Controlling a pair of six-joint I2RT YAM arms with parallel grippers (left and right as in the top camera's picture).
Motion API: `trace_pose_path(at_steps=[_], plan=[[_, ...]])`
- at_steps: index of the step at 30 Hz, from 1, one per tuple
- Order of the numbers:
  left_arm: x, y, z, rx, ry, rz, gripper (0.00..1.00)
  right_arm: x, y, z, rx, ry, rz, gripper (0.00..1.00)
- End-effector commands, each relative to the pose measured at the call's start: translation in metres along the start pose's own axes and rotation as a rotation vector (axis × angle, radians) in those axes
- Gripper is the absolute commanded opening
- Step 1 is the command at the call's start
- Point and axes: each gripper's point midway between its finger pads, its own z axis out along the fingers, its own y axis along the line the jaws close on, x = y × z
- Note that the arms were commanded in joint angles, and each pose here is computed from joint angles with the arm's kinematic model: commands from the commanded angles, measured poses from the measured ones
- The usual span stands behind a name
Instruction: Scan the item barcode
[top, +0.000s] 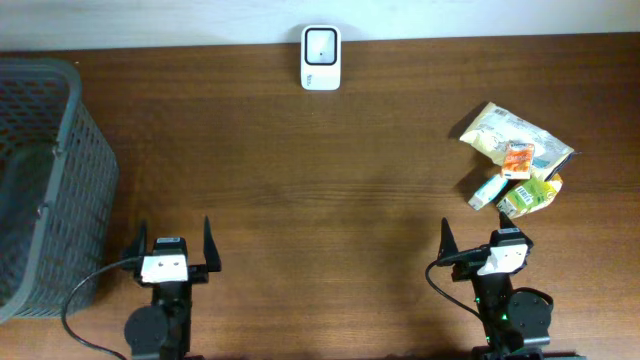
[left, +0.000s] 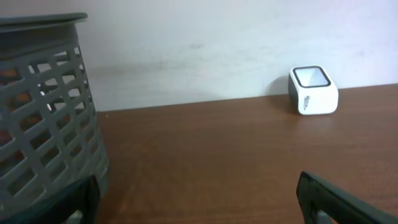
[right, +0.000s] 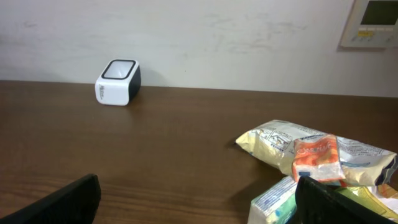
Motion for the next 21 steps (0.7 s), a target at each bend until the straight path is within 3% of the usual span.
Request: trace_pose_path(at_steps=[1,3,21], plan=[[0.011,0.003,-0.003,-0.021,0.0,0.014,0.99,0.003,0.001,0.0,-0.001,0.004,-0.003,0.99],[0.026,0.002,-0.004,-0.021,0.061,0.015,0.99,0.003,0.001,0.0,-0.001,0.004,-0.003,0.99],[0.026,0.0,-0.004,-0.009,0.058,0.014,0.99,0.003,0.001,0.0,-0.001,0.004,-0.003,0.99]])
